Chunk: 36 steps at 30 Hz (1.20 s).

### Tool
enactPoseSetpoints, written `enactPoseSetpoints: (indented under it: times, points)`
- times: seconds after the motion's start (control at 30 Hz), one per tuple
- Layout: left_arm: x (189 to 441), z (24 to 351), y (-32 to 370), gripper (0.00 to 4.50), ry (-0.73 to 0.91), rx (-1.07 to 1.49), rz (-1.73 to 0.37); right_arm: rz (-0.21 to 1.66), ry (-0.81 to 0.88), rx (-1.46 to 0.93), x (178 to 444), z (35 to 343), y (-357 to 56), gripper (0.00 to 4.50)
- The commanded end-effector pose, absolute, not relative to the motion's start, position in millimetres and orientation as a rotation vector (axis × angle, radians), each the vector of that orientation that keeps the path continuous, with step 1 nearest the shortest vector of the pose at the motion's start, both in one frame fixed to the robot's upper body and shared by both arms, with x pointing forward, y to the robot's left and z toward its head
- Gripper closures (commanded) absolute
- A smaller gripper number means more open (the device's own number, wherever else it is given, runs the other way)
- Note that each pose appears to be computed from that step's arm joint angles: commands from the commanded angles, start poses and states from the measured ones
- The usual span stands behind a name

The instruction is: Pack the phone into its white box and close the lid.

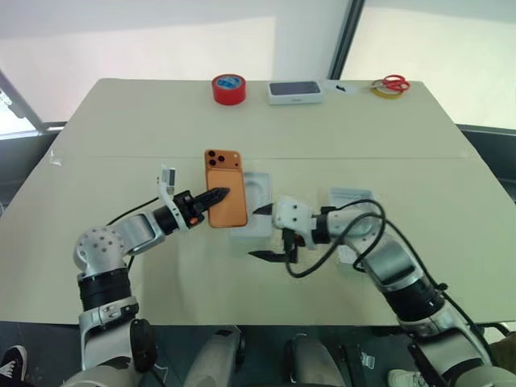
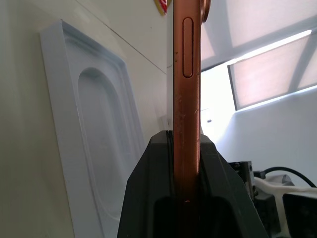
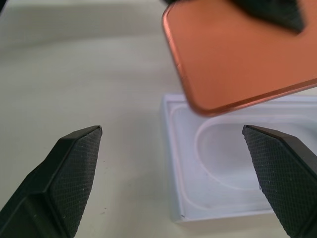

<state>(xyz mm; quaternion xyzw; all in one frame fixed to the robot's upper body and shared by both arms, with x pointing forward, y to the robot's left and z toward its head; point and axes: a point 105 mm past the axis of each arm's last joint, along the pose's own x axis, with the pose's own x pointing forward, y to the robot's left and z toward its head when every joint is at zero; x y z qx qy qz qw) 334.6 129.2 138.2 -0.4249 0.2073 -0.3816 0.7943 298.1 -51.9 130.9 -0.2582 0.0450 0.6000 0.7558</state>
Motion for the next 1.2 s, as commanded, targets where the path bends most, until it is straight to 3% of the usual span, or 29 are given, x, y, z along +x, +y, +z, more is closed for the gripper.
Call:
enactPoseSetpoints:
  times: [0.03,0.37,0.6,1.2]
  points:
    - [336.7,143.8,123.4,4.5,0.425,-0.908,-0.854,1.253,0.069,-0.6,307.3,143.8,-76.4,0.02]
    - [350.1,128.7,112.4,4.5,0.488,-0.911,-0.838,1.156,0.078,-0.658,326.6,142.1,-96.6,0.02]
    - [346.5,120.9,99.7,1.2,0.52,-0.885,-0.864,1.151,0.071,-0.668,325.7,140.2,-93.8,0.0]
    - [340.8,135.8,149.0,1.2,0.449,-0.638,-0.764,1.11,0.073,-0.683,336.7,138.7,-95.3,0.0]
